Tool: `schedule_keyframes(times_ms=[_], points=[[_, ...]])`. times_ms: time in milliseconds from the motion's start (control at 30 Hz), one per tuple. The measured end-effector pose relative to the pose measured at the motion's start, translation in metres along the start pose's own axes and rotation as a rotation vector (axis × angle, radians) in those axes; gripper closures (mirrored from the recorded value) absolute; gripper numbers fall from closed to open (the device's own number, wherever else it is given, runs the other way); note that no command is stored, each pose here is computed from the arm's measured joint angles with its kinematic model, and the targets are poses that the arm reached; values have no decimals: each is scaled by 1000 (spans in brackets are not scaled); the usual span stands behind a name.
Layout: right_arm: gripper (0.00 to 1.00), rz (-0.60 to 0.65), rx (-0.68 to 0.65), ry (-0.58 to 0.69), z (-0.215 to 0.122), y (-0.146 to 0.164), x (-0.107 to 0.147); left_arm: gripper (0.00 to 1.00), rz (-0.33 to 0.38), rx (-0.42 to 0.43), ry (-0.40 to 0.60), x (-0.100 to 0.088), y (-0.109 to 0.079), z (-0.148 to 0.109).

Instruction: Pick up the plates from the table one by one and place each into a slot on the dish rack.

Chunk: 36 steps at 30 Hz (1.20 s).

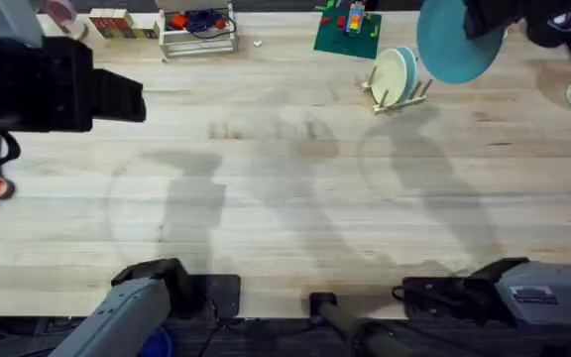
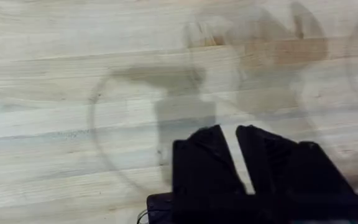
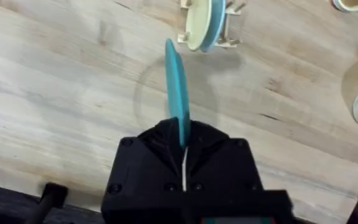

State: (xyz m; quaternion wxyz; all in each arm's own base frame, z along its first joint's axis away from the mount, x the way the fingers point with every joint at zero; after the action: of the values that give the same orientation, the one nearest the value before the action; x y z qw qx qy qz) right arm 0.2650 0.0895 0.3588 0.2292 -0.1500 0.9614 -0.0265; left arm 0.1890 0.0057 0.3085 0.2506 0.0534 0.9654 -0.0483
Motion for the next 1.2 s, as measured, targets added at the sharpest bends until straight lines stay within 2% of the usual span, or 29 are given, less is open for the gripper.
schedule_keyframes(times_ms=[67, 200, 233, 433, 467, 633, 833, 1067, 1200], points=[[969, 4, 5, 3, 0, -3, 1, 749, 0, 0, 0, 0, 0, 0], [969, -8, 10, 4, 0, -6, 1, 135, -5, -3, 0, 0, 0, 0], [969, -10, 10, 4, 1, -7, 1, 37, -11, -3, 1, 0, 0, 0], [969, 18, 32, 0, 2, -21, -1, 6, -12, -2, 3, 1, 0, 0], [969, 37, 25, 3, 3, -32, 0, 6, -12, -2, 4, 1, 0, 0], [969, 71, -42, -8, 5, -46, -1, 6, -13, -1, 10, 2, 0, 0], [970, 118, -40, -7, 6, -68, 4, 6, -15, 1, 17, 4, 0, 0], [972, 125, -82, -13, 9, -69, 1, 6, -15, 1, 17, 4, 0, 0], [972, 137, -91, -34, 18, -71, -11, 6, -15, 1, 17, 4, 0, 0]])
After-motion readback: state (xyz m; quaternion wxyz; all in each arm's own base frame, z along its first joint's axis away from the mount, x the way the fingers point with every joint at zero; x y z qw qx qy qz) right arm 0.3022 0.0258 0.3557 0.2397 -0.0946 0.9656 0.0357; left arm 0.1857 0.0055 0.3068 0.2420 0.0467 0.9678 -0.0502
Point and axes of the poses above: each hand's point on the last joint's axis, 136 mm out from that joint toward the fingers, its own z axis out along the fingers, its own y axis along the line the jaws close on, x = y × z, the point moved 3 cm from there along -z, back along the fingers, and after that the axes turned 4 degrees about z, right-handed, at the moved point
